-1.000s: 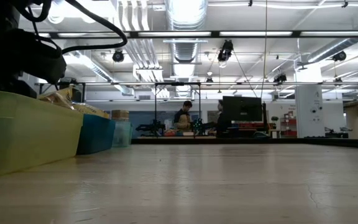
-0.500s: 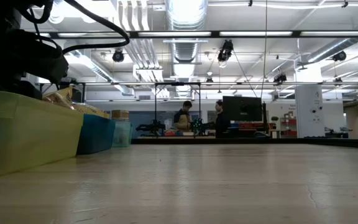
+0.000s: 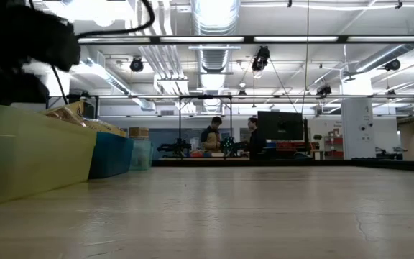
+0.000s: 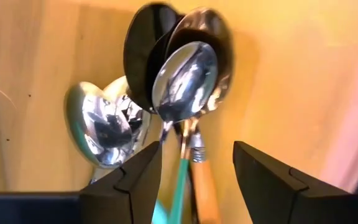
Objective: Pick & Place Food Item
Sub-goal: Return to Home Position
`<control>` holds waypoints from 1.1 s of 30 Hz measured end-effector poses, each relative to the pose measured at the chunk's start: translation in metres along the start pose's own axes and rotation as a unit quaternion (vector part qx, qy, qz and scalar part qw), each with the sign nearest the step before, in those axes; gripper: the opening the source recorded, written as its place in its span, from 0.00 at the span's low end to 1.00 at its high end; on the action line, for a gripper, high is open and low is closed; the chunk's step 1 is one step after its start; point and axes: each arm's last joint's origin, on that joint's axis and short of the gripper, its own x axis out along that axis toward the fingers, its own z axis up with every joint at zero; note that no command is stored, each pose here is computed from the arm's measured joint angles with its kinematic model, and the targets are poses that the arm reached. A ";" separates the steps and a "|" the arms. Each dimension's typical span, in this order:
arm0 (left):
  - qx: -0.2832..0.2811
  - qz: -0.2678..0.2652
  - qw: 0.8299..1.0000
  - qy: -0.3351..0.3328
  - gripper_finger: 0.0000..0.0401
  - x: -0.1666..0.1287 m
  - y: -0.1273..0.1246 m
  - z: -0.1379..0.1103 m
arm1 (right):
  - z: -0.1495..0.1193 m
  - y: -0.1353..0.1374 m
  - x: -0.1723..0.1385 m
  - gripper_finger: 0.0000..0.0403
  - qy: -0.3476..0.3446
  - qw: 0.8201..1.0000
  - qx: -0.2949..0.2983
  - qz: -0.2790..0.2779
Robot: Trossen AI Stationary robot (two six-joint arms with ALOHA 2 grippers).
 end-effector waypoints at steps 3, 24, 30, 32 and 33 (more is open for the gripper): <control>-0.010 -0.015 1.000 -0.015 0.52 -0.015 -0.003 0.001 | 0.001 0.001 -0.001 0.89 -0.007 1.000 -0.006 0.005; -0.100 0.029 0.815 -0.570 0.52 -0.193 0.040 0.010 | 0.009 0.006 -0.091 0.89 -0.215 0.968 -0.127 0.025; -0.111 0.080 0.787 -0.602 0.52 -0.206 0.051 -0.001 | 0.003 0.005 -0.101 0.89 -0.214 0.968 -0.130 0.024; -0.127 0.107 0.776 -0.609 0.52 -0.208 0.058 0.001 | 0.003 0.005 -0.102 0.89 -0.220 0.969 -0.109 0.027; -0.136 0.114 0.772 -0.611 0.52 -0.210 0.063 0.002 | 0.003 0.004 -0.102 0.89 -0.223 0.969 -0.106 0.018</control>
